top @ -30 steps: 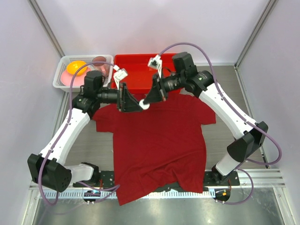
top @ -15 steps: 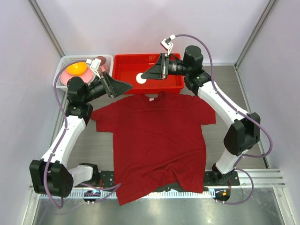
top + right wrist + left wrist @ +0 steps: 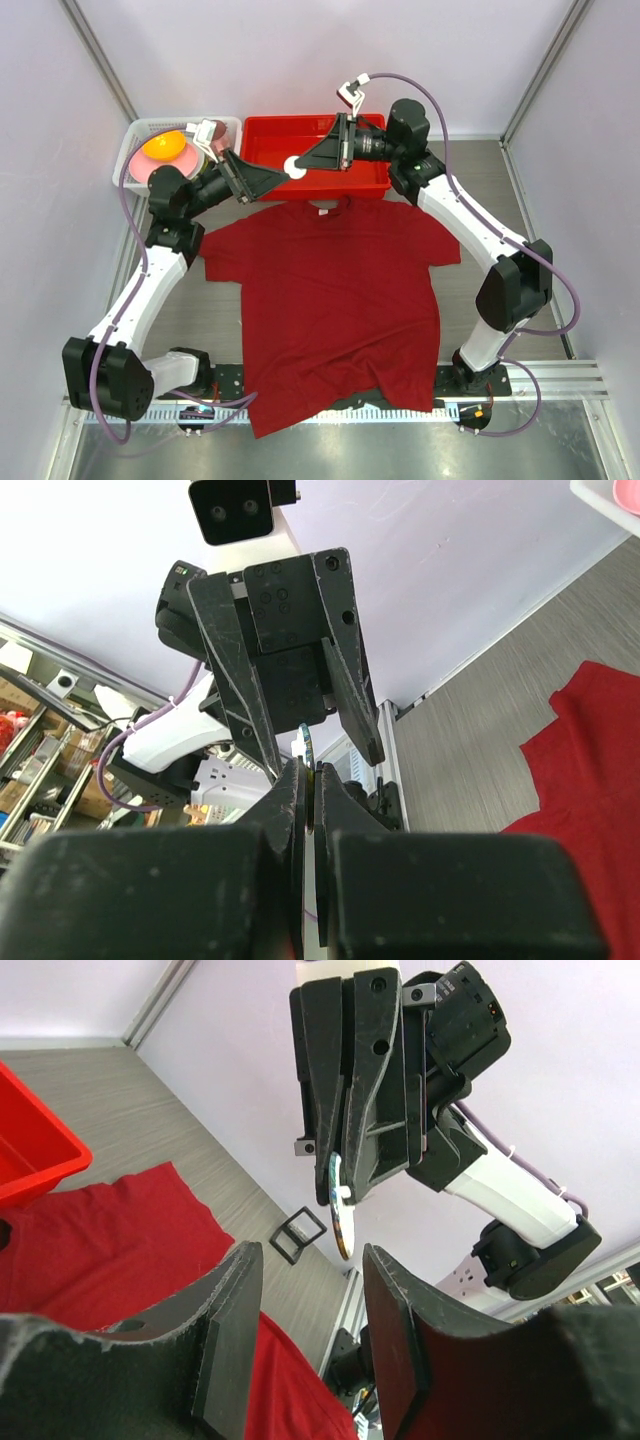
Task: Pin the brooch onto the clothing
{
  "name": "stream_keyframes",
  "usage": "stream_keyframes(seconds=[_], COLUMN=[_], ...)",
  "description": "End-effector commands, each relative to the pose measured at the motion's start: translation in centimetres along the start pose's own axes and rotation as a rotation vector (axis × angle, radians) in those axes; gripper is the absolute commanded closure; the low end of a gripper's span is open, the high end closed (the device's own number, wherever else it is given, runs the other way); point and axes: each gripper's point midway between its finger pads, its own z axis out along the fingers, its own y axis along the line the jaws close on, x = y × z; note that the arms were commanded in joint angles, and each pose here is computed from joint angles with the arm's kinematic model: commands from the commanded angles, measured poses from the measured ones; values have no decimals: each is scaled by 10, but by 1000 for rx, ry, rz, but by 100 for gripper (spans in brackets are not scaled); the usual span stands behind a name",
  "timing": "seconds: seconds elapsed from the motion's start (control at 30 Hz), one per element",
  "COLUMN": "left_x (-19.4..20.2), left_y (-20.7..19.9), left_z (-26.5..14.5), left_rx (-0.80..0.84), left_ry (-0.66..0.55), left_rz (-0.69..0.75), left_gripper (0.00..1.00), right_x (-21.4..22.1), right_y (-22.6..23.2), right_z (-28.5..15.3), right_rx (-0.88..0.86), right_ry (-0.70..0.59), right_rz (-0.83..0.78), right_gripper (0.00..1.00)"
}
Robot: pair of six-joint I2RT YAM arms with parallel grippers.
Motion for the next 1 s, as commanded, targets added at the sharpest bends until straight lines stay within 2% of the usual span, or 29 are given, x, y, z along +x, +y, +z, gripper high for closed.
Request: stream_keyframes(seconds=[0.0, 0.13, 0.33, 0.37, 0.43, 0.7, 0.97], left_x=[-21, -20, -18, -19, -17, -8, 27], left_y=[-21, -21, -20, -20, -18, -17, -25], left_z=[6, 8, 9, 9, 9, 7, -5], left_rx=[56, 64, 75, 76, 76, 89, 180], left_ry=[-56, -53, -46, -48, -47, -11, 201], left_rz=[56, 56, 55, 58, 55, 45, 87], left_gripper=[53, 57, 70, 76, 80, 84, 82], right_x=[-5, -1, 3, 4, 6, 6, 22], right_y=[15, 17, 15, 16, 14, 14, 10], right_z=[4, 7, 9, 11, 11, 13, 8], right_rx=[-40, -52, -56, -60, -57, -68, -59], right_ry=[-14, 1, 14, 20, 24, 38, 107], right_rz=[-64, -65, -63, -63, -58, -69, -89], right_gripper=[99, 99, 99, 99, 99, 99, 99])
